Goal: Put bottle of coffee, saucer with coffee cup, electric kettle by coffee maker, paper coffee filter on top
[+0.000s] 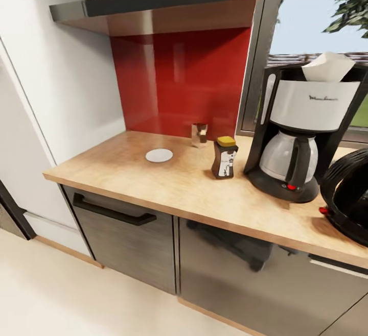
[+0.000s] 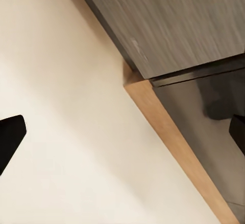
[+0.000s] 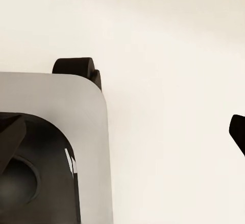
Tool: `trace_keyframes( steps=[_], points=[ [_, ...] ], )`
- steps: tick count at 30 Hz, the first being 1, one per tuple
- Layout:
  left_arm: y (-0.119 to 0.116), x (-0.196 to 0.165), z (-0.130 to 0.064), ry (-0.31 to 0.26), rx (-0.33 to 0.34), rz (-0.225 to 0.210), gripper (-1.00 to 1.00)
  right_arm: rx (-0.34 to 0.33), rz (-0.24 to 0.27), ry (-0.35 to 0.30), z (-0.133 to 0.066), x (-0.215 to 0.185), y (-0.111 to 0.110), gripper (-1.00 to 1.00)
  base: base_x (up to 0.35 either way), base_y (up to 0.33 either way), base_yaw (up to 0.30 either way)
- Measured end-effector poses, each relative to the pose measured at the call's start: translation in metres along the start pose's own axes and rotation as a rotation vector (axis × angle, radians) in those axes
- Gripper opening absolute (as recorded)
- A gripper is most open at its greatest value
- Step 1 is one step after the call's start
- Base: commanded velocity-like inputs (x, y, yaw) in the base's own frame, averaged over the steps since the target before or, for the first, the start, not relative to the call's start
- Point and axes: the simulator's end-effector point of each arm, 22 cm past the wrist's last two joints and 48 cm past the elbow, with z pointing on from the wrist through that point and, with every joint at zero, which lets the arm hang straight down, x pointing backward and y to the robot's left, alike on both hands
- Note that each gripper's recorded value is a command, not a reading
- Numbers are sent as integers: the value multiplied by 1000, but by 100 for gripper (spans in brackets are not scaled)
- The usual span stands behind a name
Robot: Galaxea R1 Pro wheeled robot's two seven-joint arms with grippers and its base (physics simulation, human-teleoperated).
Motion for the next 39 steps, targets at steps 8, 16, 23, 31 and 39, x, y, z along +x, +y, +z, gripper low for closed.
trace_keyframes(
  steps=[8, 16, 23, 31, 39],
  points=[
    [0, 0, 0, 0, 0, 0, 100, 0, 0, 1, 0, 0, 0, 100, 84, 301, -1],
    [0, 0, 0, 0, 0, 0, 100, 0, 0, 0, 0, 0, 0, 100, 77, 303, 0],
    [0, 0, 0, 0, 0, 0, 100, 0, -1, 0, 0, 0, 0, 100, 23, 128, -67],
    [0, 0, 0, 0, 0, 0, 100, 0, -1, 1, 0, 0, 0, 100, 2, 29, -232],
    [0, 0, 0, 0, 0, 0, 100, 0, -1, 1, 0, 0, 0, 100, 0, 250, -77]
  ],
)
